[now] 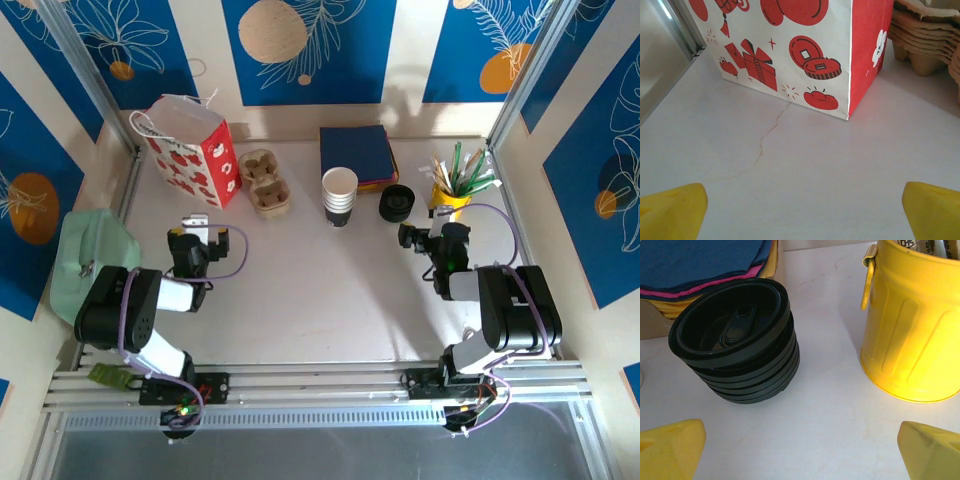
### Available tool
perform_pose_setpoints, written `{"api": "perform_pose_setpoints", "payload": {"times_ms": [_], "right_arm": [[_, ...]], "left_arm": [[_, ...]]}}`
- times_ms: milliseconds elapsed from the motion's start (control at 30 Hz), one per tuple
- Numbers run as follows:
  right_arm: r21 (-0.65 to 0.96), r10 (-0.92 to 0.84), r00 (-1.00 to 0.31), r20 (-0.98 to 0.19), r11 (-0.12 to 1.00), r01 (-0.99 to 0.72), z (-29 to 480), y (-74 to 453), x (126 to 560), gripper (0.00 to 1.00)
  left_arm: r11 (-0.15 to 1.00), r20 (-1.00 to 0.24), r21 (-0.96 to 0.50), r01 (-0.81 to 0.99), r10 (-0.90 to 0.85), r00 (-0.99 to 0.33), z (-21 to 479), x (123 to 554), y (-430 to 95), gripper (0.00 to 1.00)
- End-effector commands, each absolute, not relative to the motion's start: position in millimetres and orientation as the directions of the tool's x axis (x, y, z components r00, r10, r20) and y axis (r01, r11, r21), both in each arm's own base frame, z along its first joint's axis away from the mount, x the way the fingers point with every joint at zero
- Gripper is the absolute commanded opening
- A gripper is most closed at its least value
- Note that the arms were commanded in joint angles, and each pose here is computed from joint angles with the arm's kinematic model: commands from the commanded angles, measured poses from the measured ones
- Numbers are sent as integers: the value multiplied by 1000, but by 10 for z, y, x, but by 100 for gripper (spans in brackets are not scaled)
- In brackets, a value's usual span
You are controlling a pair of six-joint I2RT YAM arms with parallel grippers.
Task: Pack the takeout coffee
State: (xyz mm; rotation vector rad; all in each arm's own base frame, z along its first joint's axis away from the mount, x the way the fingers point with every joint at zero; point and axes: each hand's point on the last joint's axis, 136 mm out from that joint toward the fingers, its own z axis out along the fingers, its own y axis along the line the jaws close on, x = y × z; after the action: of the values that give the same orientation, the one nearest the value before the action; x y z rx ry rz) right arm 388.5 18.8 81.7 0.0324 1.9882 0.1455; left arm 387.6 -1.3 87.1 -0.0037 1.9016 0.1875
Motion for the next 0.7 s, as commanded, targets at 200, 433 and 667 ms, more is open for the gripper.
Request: {"api": "perform_pose_setpoints", "payload": {"times_ms": [200, 433, 667], "right_arm": [[119, 84, -375, -923, 990, -70, 940, 217, 3971, 99], [124, 88, -378, -922, 990, -73, 940, 218, 3972, 99], [121, 85, -375, -923, 990, -74, 945, 218, 3973, 99]], "left_arm": [[991, -949, 101, -88, 69, -306, 951, 3930, -23, 99], [991, -949, 101, -88, 70, -307, 950, 3931, -24, 99], [991, -950, 101, -87, 70, -305, 952, 3929, -28, 99]]}}
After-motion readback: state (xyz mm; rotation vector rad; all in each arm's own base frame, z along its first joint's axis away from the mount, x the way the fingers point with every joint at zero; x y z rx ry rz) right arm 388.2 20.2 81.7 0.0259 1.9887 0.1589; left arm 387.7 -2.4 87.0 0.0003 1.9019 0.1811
